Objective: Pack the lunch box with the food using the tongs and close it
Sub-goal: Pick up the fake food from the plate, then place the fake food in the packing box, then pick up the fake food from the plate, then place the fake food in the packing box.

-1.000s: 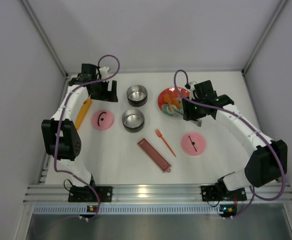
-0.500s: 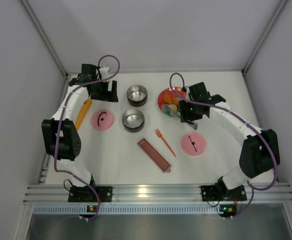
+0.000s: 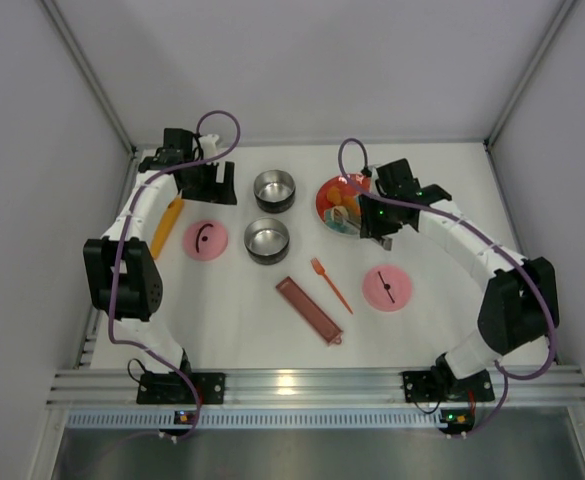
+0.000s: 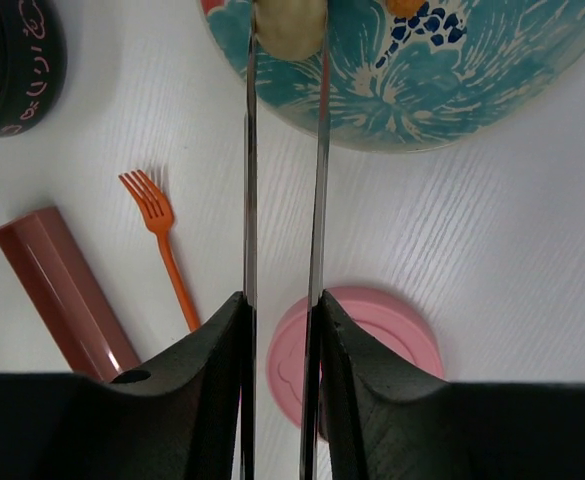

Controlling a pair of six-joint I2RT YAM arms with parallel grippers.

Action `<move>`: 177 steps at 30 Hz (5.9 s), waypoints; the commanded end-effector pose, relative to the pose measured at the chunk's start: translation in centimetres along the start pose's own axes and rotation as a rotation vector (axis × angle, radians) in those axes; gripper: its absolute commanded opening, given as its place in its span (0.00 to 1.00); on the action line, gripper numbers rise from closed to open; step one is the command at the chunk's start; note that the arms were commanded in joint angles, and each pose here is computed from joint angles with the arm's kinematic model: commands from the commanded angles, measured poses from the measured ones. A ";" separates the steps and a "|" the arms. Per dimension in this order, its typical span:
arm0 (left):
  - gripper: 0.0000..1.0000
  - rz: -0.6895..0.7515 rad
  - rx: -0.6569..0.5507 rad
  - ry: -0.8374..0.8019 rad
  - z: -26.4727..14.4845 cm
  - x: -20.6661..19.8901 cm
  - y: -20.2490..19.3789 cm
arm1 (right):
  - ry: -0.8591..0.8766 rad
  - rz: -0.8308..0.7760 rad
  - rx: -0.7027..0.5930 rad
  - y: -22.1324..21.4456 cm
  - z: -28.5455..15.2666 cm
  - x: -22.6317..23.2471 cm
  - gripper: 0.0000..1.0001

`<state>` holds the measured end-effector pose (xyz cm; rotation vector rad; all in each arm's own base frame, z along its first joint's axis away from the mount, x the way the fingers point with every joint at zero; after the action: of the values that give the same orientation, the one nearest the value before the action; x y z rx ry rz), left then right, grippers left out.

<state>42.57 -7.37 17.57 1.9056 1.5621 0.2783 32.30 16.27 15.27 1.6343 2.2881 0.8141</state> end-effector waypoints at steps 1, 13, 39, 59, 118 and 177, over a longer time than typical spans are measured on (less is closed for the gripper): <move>0.92 0.017 -0.036 -0.006 -0.2 -0.3 0.7 | 0.036 -0.040 -0.130 3.3 -3.1 1.6 0.21; 0.94 0.000 -0.047 -0.009 -0.2 -0.4 1.0 | 0.217 -0.278 -0.209 4.1 -7.0 9.2 0.22; 0.96 -0.051 -0.009 0.023 -0.1 0.6 -0.7 | 0.300 -0.467 -0.099 3.2 0.7 17.5 0.38; 0.96 -0.047 -0.004 0.021 0.0 0.7 -0.8 | 0.138 -0.417 -0.248 7.0 -5.9 14.3 0.44; 0.96 -0.060 0.003 0.071 0.2 1.5 -1.6 | -0.043 0.029 -0.279 9.6 0.3 3.4 0.20; 0.97 0.005 -0.032 0.186 -2.3 3.1 -1.4 | 0.153 -0.143 -0.430 17.7 -0.2 12.3 0.48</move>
<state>40.90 -4.16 14.79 1.9320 1.7242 0.3883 41.21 32.74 18.07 1.3445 2.2610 1.1428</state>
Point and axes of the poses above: each gripper's point midway between its finger pads, its own z axis out along the fingers, its own x axis along the line the jaws close on, y = z × x, the point moved 2 cm from there along -z, back along the fingers, and after that the axes turned 3 degrees about -z, right-handed, at the moved point
